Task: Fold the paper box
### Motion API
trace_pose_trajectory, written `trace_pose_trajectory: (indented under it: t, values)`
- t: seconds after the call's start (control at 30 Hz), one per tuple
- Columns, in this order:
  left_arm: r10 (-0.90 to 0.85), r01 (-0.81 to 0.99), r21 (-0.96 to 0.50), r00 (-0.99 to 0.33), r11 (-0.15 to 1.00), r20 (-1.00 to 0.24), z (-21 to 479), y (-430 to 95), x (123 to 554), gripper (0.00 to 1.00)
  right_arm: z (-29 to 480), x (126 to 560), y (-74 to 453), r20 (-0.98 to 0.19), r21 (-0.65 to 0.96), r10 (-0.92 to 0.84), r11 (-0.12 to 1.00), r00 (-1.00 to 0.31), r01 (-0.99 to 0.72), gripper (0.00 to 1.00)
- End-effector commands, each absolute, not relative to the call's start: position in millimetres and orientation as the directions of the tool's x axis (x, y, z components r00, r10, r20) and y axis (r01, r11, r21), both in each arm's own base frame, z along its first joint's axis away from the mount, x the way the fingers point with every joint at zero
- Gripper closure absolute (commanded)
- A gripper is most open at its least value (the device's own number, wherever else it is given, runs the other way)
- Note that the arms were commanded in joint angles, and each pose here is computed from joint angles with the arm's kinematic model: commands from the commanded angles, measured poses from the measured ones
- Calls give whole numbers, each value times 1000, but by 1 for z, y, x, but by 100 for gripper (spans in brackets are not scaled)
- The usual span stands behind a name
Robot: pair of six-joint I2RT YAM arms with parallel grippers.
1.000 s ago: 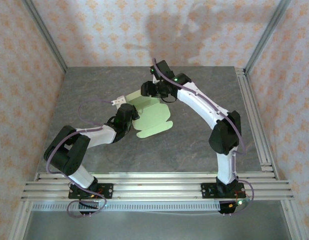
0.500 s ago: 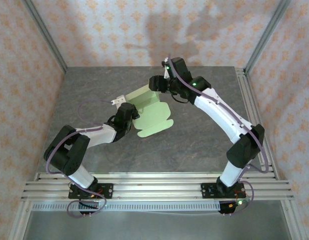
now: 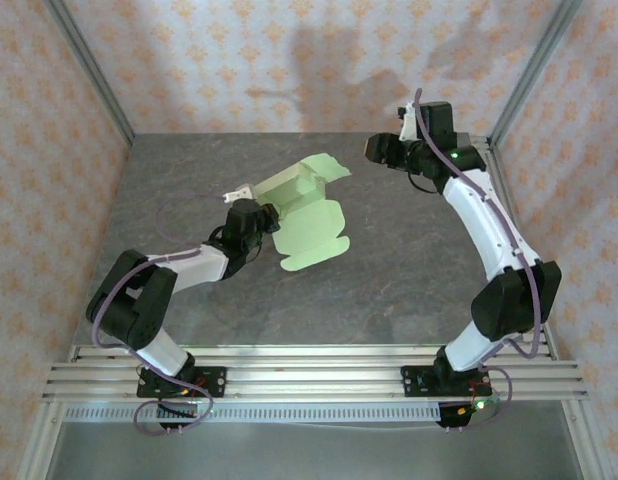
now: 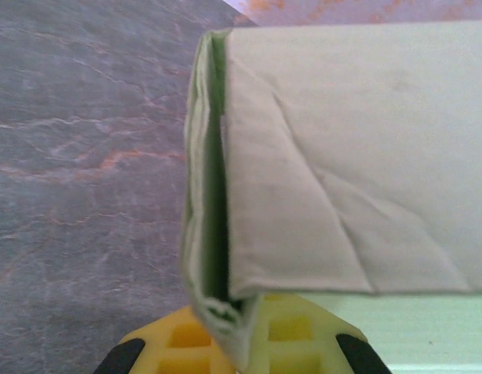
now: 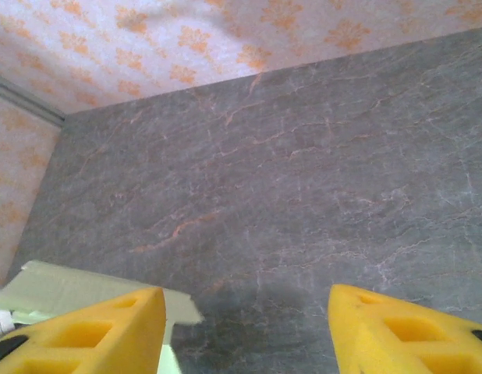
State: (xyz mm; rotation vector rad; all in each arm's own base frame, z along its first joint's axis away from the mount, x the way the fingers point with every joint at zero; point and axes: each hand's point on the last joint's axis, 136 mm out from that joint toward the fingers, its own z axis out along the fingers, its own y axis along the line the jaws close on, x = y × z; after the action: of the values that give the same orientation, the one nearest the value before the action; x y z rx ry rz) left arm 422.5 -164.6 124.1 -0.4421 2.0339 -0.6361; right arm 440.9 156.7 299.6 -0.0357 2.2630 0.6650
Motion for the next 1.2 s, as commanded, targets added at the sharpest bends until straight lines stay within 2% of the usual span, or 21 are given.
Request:
trace_pose_trajectory:
  t: [0.0,0.2,0.5,0.67,0.87,1.17]
  values:
    - [-486,103,-627,-539,772,-688,148,-191,427,100,308,433,178,-711,452,39,790,-702,-414,45]
    - [-455,168,-629,-555,759,-697,157,-199,424,100,315,418,207,-721,474,-97,653,-686,-591,47]
    - [-463,195,-650,-555,735,-691,165,-202,424,100,299,377,247,-703,439,-311,518,-640,-734,53]
    - [-470,189,-654,-555,732,-687,166,-202,426,100,291,365,255,-687,447,-346,492,-639,-747,58]
    - [-478,197,-666,-555,720,-681,169,-205,428,100,280,359,265,-676,435,-387,477,-627,-764,60]
    - [-478,194,-670,-562,717,-675,167,-205,427,100,268,361,281,-673,271,-498,523,-548,-808,60]
